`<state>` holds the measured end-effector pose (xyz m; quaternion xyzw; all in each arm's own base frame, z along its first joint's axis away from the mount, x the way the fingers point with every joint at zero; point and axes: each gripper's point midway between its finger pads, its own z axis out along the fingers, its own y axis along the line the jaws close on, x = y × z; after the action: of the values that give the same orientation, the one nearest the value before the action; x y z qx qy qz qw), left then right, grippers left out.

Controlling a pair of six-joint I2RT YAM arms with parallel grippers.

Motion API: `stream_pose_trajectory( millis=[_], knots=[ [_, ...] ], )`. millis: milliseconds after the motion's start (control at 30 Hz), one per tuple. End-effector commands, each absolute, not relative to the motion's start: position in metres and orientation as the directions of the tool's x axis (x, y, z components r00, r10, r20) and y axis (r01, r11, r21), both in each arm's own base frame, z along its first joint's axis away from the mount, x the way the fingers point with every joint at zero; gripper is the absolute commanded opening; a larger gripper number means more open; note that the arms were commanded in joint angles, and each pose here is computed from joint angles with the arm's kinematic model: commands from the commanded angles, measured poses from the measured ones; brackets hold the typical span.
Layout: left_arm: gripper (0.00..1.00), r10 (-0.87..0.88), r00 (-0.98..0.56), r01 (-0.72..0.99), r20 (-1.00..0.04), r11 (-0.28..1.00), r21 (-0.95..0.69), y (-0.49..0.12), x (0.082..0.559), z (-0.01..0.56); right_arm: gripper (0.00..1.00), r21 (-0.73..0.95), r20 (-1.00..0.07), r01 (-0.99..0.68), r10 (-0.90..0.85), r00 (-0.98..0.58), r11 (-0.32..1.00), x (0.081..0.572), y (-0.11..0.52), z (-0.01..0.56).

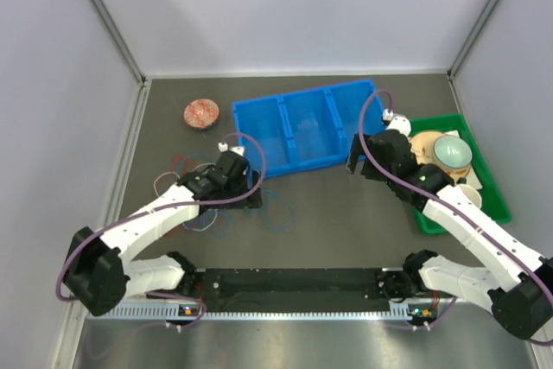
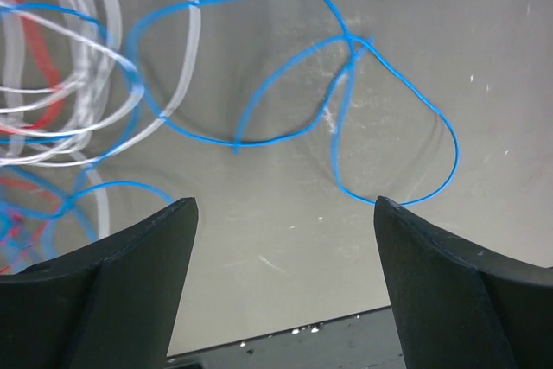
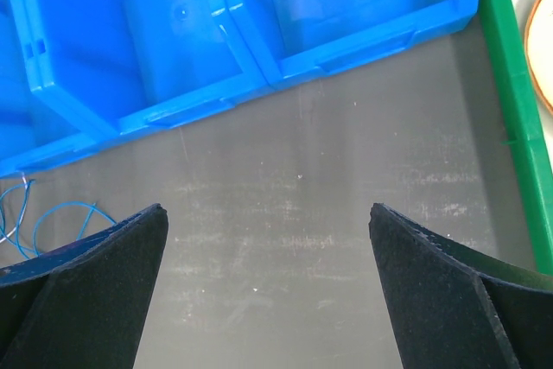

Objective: Untangle the cables

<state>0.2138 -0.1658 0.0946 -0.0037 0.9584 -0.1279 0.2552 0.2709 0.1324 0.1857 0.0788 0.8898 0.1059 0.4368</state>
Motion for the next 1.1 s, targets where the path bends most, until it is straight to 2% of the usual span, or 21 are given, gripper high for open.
stream_pose_trajectory(
  millis=[0, 167, 267, 300, 333, 367, 600, 667, 833, 967, 1067],
  knots=[
    [0.88, -0.092, -0.832, 0.080, -0.547, 0.956, -0.283, -0.196, 0.230, 0.090, 0.99, 0.294, -0.758, 0.046, 0.262, -0.598, 0.955, 0.271, 0.137, 0.189],
    [0.82, -0.042, -0.842, 0.085, -0.538, 0.974, -0.209, -0.211, 0.239, 0.063, 0.99, 0.290, -0.766, 0.042, 0.258, -0.588, 0.956, 0.273, 0.137, 0.194],
    [0.48, -0.029, -0.829, 0.090, -0.559, 0.979, -0.184, -0.216, 0.243, 0.060, 0.99, 0.291, -0.766, 0.041, 0.259, -0.588, 0.956, 0.273, 0.137, 0.194],
    [0.19, -0.028, -0.823, 0.094, -0.567, 0.978, -0.186, -0.219, 0.244, 0.062, 0.99, 0.292, -0.765, 0.035, 0.256, -0.591, 0.956, 0.272, 0.138, 0.194],
    [0.07, -0.023, -0.825, 0.100, -0.565, 0.977, -0.187, -0.220, 0.243, 0.061, 0.99, 0.300, -0.765, 0.030, 0.259, -0.590, 0.953, 0.271, 0.139, 0.196],
    [0.00, -0.021, -0.823, 0.108, -0.567, 0.975, -0.193, -0.223, 0.244, 0.064, 0.99, 0.304, -0.764, 0.029, 0.262, -0.590, 0.952, 0.270, 0.139, 0.196],
    [0.00, -0.001, -0.811, 0.189, -0.585, 0.946, -0.263, -0.241, 0.241, 0.092, 0.99, 0.317, -0.777, 0.040, 0.283, -0.562, 0.948, 0.266, 0.132, 0.203],
    [0.00, 0.055, -0.805, 0.302, -0.590, 0.895, -0.328, -0.263, 0.232, 0.114, 0.99, 0.314, -0.779, 0.048, 0.286, -0.558, 0.948, 0.265, 0.130, 0.203],
    [0.00, 0.223, -0.745, 0.517, -0.629, 0.789, -0.333, -0.313, 0.197, 0.152, 0.99, 0.318, -0.799, 0.102, 0.324, -0.507, 0.943, 0.263, 0.115, 0.209],
    [0.00, 0.239, -0.733, 0.540, -0.637, 0.774, -0.331, -0.334, 0.199, 0.157, 0.99, 0.327, -0.824, 0.142, 0.355, -0.441, 0.934, 0.258, 0.099, 0.221],
    [0.00, 0.209, -0.680, 0.504, -0.703, 0.830, -0.240, -0.331, 0.229, 0.183, 0.99, 0.343, -0.838, 0.165, 0.381, -0.391, 0.925, 0.250, 0.085, 0.235]
  ],
)
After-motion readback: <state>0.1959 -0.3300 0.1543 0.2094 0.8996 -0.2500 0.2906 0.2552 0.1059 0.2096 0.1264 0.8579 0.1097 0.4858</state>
